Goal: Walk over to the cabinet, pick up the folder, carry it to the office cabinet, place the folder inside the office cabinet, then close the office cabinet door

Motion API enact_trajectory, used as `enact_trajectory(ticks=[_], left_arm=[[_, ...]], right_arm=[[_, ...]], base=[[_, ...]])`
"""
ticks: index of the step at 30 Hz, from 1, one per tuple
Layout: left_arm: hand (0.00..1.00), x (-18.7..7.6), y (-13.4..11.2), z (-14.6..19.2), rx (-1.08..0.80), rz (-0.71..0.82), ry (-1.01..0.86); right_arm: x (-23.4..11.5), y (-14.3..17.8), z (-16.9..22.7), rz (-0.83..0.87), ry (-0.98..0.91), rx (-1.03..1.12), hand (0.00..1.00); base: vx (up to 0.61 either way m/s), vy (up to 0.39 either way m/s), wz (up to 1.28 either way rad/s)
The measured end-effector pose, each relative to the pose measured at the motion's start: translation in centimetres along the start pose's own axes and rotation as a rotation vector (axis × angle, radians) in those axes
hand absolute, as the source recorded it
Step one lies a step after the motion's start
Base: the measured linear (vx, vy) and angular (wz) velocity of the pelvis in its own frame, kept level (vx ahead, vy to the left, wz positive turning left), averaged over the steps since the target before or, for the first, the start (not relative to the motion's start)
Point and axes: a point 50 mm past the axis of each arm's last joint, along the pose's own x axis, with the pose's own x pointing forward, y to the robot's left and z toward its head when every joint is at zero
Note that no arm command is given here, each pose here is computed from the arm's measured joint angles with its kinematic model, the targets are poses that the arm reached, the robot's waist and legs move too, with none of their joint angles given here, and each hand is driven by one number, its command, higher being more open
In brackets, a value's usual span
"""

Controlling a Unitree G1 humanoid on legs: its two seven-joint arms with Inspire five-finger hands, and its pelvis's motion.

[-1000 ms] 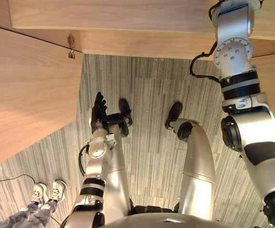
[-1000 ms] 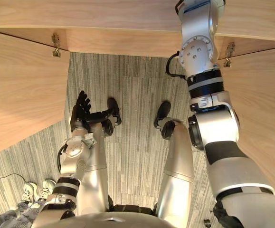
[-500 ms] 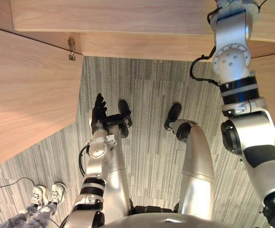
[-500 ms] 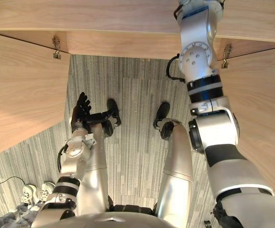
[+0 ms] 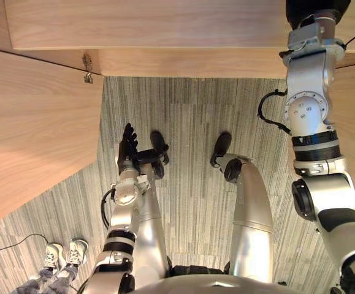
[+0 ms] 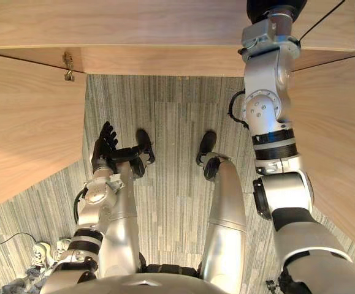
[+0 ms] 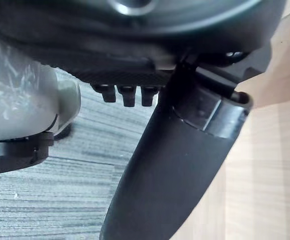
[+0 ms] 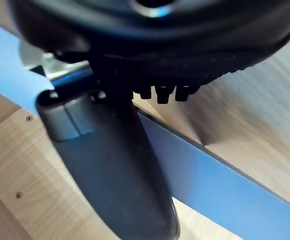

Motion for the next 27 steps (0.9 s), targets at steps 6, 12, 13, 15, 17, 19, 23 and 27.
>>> enact_trajectory(ticks=[6,12,13,15,17,19,23,27], left_arm=[[1.00,0.0,0.0,-0.1,0.008,-0.003,0.004],[1.00,0.0,0.0,-0.2,0.010,-0.006,0.014],[1.00,0.0,0.0,-0.3,0.010,-0.005,0.017],[1.00,-0.1,0.1,-0.7,0.014,-0.002,0.033],[1.00,-0.1,0.1,-1.0,0.018,0.002,0.053],[1.00,-0.1,0.1,-1.1,0.017,0.003,0.057],[1.00,-0.1,0.1,-1.1,0.017,0.008,0.057],[1.00,-0.1,0.1,-1.1,0.017,0.011,0.058]], right_arm=[[0.0,0.0,-0.1,0.022,0.021,-0.008,1.00],[0.0,-0.6,-0.7,-0.016,0.059,0.065,1.00],[0.0,-0.7,-0.8,-0.023,0.064,0.081,1.00],[0.0,-0.7,-1.0,-0.031,0.072,0.098,1.00],[0.0,-0.6,-1.4,-0.040,0.081,0.113,1.00],[0.1,-0.4,-1.6,-0.046,0.085,0.140,1.00],[0.3,-0.2,-1.7,-0.054,0.096,0.152,1.00],[0.5,-0.3,-1.8,-0.053,0.109,0.125,1.00]], base=[[0.00,0.063,-0.04],[0.00,0.058,0.00],[-0.01,0.060,0.01],[0.00,0.054,-0.01],[0.01,0.052,-0.03],[0.01,0.053,-0.03],[0.01,0.053,-0.01],[0.01,0.054,0.00]])
